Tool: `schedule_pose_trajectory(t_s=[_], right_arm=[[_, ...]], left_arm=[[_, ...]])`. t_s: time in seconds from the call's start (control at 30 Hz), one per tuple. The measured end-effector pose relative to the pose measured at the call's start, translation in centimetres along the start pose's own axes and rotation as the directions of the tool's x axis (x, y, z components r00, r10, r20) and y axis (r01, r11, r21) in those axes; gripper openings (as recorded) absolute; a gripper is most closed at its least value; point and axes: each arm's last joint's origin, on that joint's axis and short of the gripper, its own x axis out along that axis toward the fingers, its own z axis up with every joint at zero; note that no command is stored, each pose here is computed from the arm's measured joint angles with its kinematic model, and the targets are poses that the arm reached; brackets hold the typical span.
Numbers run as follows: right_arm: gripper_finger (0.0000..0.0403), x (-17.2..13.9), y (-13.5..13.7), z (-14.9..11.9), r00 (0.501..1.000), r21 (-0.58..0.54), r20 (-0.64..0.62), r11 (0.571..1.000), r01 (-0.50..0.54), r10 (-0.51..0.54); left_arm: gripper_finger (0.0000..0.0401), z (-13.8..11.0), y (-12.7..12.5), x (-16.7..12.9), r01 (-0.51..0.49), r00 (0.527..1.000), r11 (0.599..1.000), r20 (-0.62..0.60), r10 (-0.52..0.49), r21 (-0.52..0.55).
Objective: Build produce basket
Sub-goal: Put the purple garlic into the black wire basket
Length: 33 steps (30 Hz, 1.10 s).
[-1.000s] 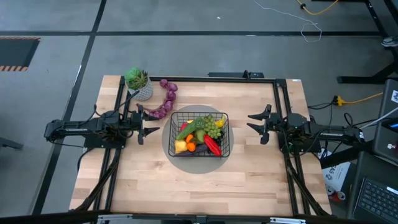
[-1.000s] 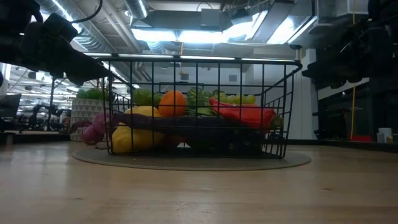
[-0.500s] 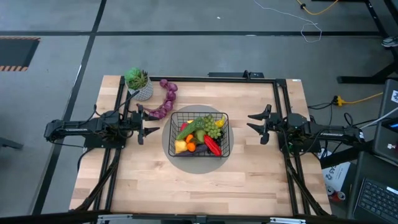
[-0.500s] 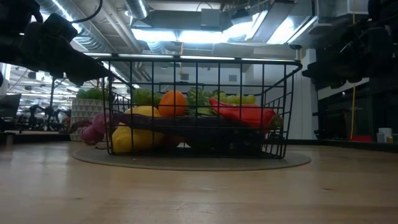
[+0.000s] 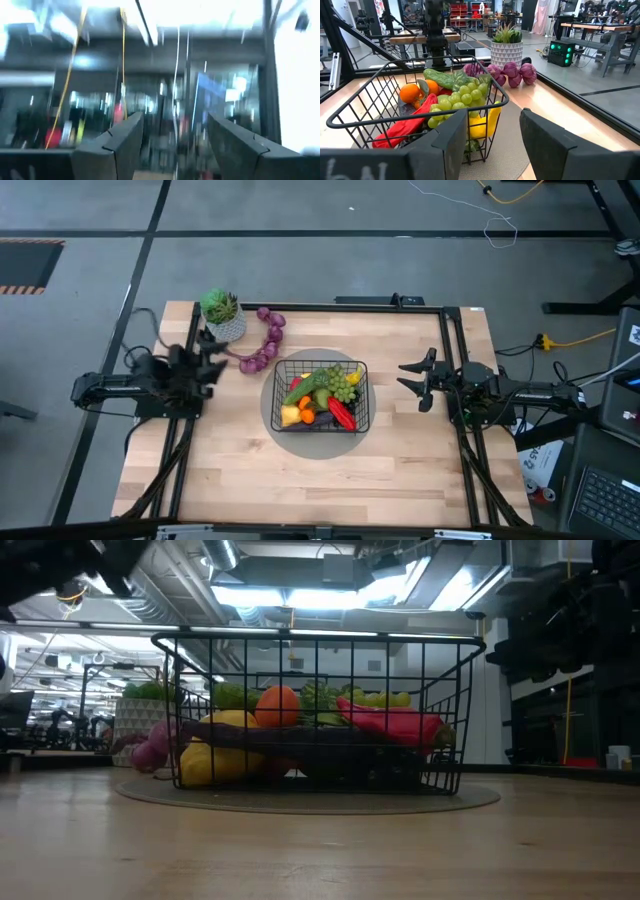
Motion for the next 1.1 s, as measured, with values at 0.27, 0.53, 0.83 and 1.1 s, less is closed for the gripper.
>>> schedule_pose_trajectory(t_s=[0.27,0.53,0.83,1.1], right_arm=[[0.0184,0.0,0.0,0.0,1.000,0.000,0.000,1.000,0.000,0.000],[0.0184,0.0,0.0,0.0,1.000,0.000,0.000,1.000,0.000,0.000],[0.0184,0.0,0.0,0.0,1.000,0.000,0.000,1.000,0.000,0.000],[0.0184,0.0,0.0,0.0,1.000,0.000,0.000,1.000,0.000,0.000]], left_arm=[[0.0214,2.0,0.5,-0.2,-0.151,0.966,0.986,0.201,0.162,-0.065],[0.0214,2.2,1.6,0.2,-0.564,0.804,0.801,0.084,0.588,-0.201],[0.0214,0.2,1.9,2.2,-0.616,0.780,0.786,-0.174,0.601,-0.044],[0.0214,0.7,2.4,7.8,-0.652,0.627,0.734,-0.410,0.662,0.190]])
